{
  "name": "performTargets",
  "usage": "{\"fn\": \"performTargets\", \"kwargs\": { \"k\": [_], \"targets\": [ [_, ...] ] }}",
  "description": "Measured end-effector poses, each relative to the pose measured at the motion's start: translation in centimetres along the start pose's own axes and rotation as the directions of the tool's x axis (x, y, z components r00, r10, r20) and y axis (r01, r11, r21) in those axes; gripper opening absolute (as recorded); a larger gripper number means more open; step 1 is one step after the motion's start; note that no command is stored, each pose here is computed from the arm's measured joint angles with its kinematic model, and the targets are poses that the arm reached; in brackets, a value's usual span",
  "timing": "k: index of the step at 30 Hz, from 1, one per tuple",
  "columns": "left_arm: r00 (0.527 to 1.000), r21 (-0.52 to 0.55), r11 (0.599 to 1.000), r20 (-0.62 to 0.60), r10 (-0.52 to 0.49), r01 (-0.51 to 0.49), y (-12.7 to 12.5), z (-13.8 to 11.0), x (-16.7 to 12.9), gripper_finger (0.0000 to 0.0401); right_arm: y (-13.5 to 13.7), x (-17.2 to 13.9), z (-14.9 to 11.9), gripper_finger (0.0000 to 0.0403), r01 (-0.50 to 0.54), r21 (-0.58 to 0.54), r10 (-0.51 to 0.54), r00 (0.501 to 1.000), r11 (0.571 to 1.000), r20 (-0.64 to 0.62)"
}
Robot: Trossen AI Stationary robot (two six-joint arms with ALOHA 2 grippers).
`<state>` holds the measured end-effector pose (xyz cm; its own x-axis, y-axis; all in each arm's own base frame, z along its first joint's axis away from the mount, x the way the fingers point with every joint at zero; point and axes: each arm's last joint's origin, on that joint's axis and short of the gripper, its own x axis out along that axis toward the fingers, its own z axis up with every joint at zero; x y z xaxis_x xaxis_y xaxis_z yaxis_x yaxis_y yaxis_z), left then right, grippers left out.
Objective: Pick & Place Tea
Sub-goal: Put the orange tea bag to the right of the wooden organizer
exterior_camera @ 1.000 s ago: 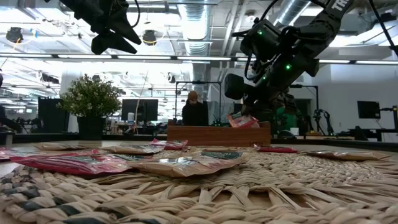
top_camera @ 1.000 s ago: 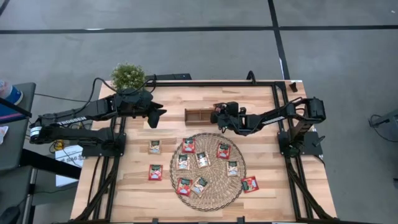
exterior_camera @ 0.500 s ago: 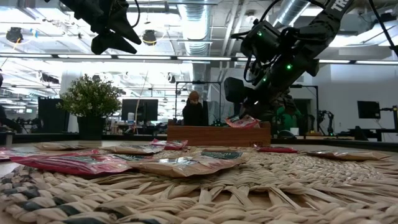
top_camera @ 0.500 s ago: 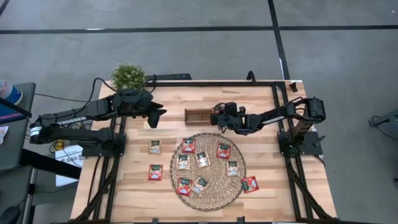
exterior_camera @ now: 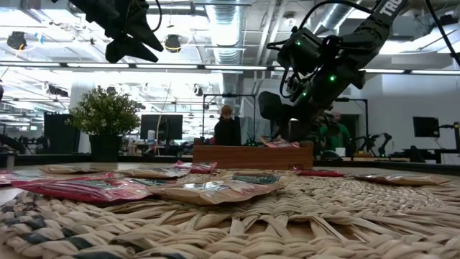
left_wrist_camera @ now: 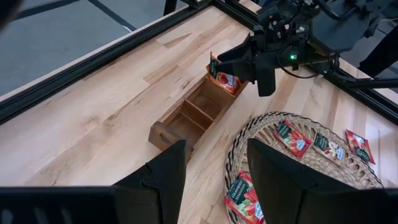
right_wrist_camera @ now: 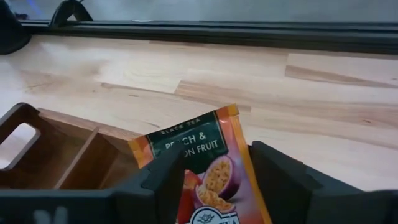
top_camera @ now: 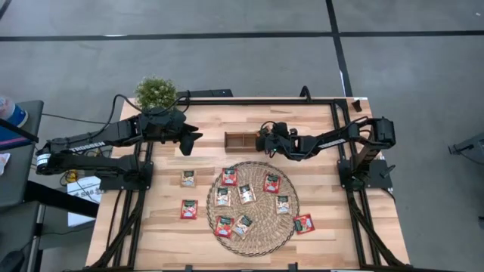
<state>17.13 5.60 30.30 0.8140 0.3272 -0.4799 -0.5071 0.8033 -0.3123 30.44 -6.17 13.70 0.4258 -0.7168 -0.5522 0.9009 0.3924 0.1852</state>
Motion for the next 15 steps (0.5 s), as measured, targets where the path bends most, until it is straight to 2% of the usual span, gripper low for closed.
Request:
{"fn": "performTargets", "kwargs": {
  "k": [7,15],
  "targets": [
    [1.0,0.0,1.0,0.0,0.0,0.0,0.0,0.0,0.0,0.0161,0.6,-0.6,1.2,0.0208,0.0,-0.043,0.001,1.0,0.999,0.017],
    [1.0,0.002,1.0,0.003,-0.005,0.005,0.0,0.0,0.0,0.0161,1.5,-2.0,3.9,0.0182,0.0,-0.158,0.013,0.997,0.987,0.08]
  ]
}}
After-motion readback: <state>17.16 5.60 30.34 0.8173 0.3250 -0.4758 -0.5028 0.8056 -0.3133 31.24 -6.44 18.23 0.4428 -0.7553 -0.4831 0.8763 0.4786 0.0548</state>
